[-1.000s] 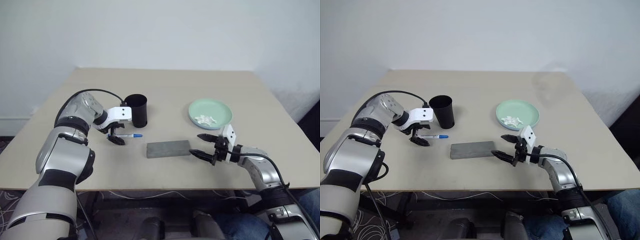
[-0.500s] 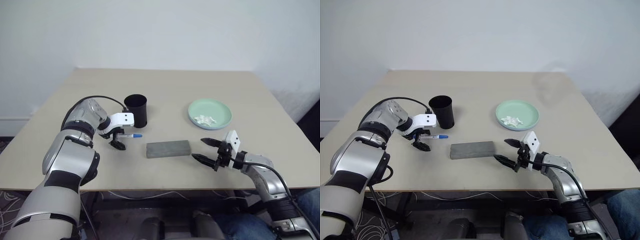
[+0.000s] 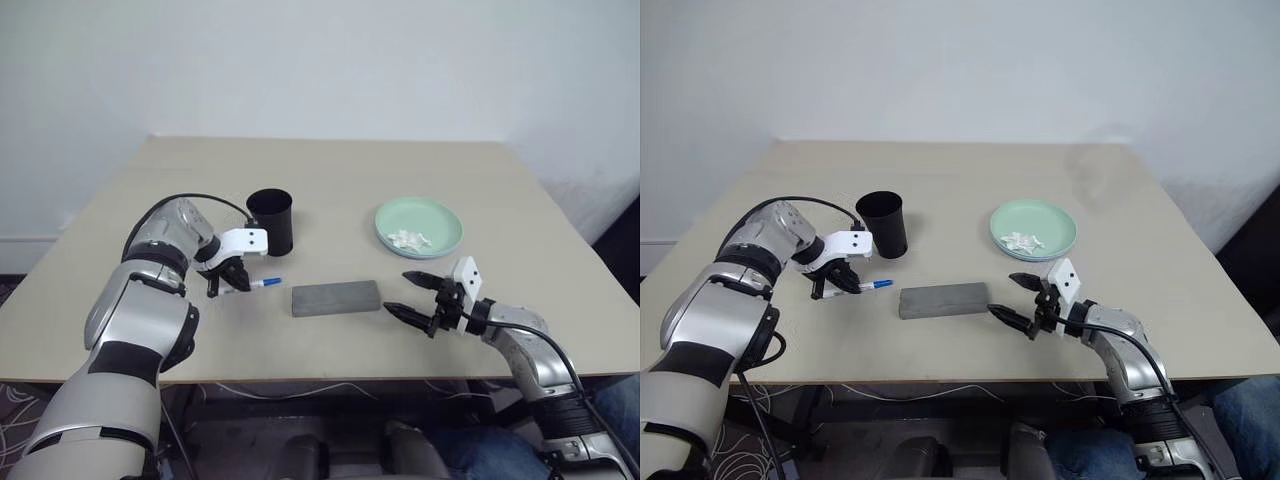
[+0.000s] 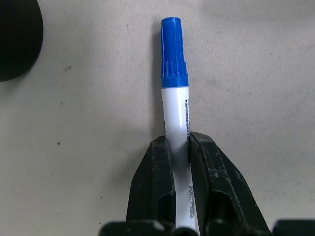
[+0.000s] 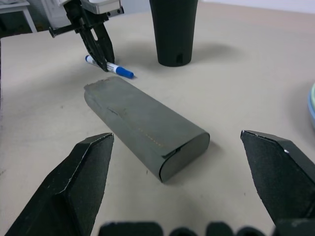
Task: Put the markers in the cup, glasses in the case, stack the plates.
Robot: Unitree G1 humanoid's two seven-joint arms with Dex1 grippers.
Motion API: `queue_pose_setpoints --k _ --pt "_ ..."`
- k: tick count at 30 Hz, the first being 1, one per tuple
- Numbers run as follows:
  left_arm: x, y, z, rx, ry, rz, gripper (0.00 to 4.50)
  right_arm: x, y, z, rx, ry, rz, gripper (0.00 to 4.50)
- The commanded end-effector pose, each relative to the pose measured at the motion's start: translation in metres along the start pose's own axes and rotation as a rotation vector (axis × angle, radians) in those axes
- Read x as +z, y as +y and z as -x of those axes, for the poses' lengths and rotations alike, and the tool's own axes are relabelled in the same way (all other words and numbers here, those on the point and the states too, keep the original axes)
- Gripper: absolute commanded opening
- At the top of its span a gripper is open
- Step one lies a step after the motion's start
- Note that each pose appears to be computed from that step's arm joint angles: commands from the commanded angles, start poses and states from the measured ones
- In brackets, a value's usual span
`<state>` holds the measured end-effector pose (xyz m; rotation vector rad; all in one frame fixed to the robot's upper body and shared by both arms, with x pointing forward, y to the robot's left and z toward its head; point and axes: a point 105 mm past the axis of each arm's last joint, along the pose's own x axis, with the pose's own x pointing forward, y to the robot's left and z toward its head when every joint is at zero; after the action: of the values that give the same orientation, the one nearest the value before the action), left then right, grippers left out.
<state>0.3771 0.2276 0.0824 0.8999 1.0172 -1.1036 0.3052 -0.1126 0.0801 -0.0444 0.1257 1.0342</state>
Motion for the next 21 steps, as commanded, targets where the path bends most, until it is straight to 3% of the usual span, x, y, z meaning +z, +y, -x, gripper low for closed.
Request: queue_pose_setpoints --k 1,6,12,14,16,21 --pt "-0.006 -0.003 0.002 -0.019 0.000 0.010 0.07 0.013 -0.003 -0.003 0.009 -0.035 0.034 4.50" --pt "0.009 -0.002 0.009 -0.020 -0.097 -0.047 0.07 0.014 -0.003 -0.005 0.017 -0.036 0.035 4.50" --pt "0.071 0.007 0.046 0.024 -0.518 -0.094 0.07 0.011 -0.001 -0.005 0.027 -0.030 0.030 4.50" --pt "0.092 0.013 0.068 0.076 -0.716 -0.071 0.07 0.011 -0.001 -0.005 0.035 -0.025 0.029 4.50" --pt "0.104 0.018 0.087 0.137 -0.869 -0.068 0.07 0.011 -0.001 -0.004 0.038 -0.024 0.030 4.50" --pt "0.115 0.031 0.116 0.290 -1.074 -0.016 0.07 0.014 -0.002 -0.004 0.053 -0.020 0.039 4.50"
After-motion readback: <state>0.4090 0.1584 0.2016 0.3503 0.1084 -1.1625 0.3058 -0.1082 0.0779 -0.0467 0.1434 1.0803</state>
